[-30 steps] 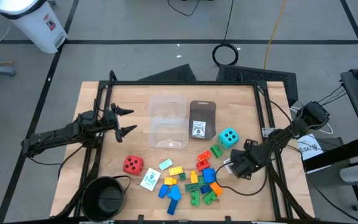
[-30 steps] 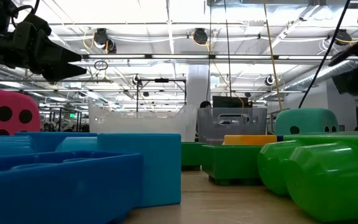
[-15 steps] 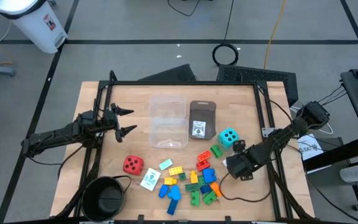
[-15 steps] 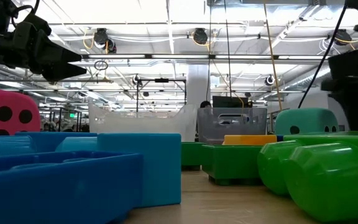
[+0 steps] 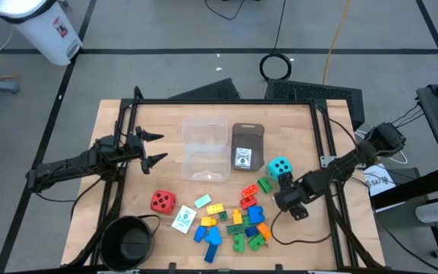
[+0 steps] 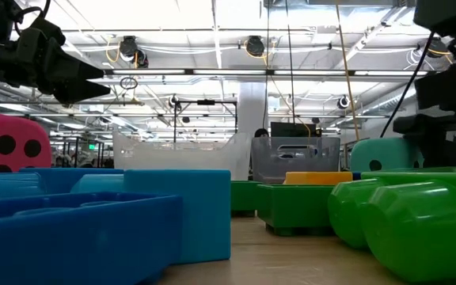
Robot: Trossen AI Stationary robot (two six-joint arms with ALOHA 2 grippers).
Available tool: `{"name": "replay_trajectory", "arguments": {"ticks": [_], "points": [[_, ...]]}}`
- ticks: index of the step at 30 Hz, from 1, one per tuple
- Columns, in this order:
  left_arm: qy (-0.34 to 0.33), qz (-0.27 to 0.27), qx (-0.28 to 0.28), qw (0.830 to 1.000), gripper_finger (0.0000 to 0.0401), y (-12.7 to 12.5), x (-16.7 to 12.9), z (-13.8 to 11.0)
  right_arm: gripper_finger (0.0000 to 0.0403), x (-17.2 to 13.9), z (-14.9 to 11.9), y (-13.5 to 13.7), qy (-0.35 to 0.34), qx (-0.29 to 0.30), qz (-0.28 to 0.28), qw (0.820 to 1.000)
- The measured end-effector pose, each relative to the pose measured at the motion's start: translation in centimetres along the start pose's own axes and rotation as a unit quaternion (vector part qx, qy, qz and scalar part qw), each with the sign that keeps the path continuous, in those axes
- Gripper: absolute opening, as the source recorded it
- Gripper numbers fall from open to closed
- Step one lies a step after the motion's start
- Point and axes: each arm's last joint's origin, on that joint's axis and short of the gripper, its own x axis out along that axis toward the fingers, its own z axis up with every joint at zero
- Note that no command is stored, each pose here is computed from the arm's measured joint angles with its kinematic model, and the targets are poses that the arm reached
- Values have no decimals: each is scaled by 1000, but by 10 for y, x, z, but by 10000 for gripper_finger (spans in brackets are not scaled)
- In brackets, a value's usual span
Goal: Pick & Place Toys
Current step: Put the brown deck of cards into the black bin
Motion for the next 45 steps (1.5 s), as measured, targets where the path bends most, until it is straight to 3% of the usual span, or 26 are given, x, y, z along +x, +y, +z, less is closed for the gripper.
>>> {"name": "replay_trajectory", "arguments": {"ticks": [8, 15, 23, 33, 40, 45], "points": [[0, 0, 0, 1000, 379, 0, 0, 0, 365, 2, -1, -2, 4, 23, 12, 1000], [0, 0, 0, 1000, 379, 0, 0, 0, 286, -3, 0, -2, -13, 49, 19, 999], [0, 0, 0, 1000, 379, 0, 0, 0, 282, -21, 4, -1, -84, 114, 51, 989], [0, 0, 0, 1000, 379, 0, 0, 0, 286, -42, 38, 4, -288, 94, 95, 948], [0, 0, 0, 1000, 379, 0, 0, 0, 286, -55, 54, -1, -399, 48, 17, 915], [0, 0, 0, 1000, 379, 0, 0, 0, 287, -64, 63, -18, -454, 83, -30, 886]]}}
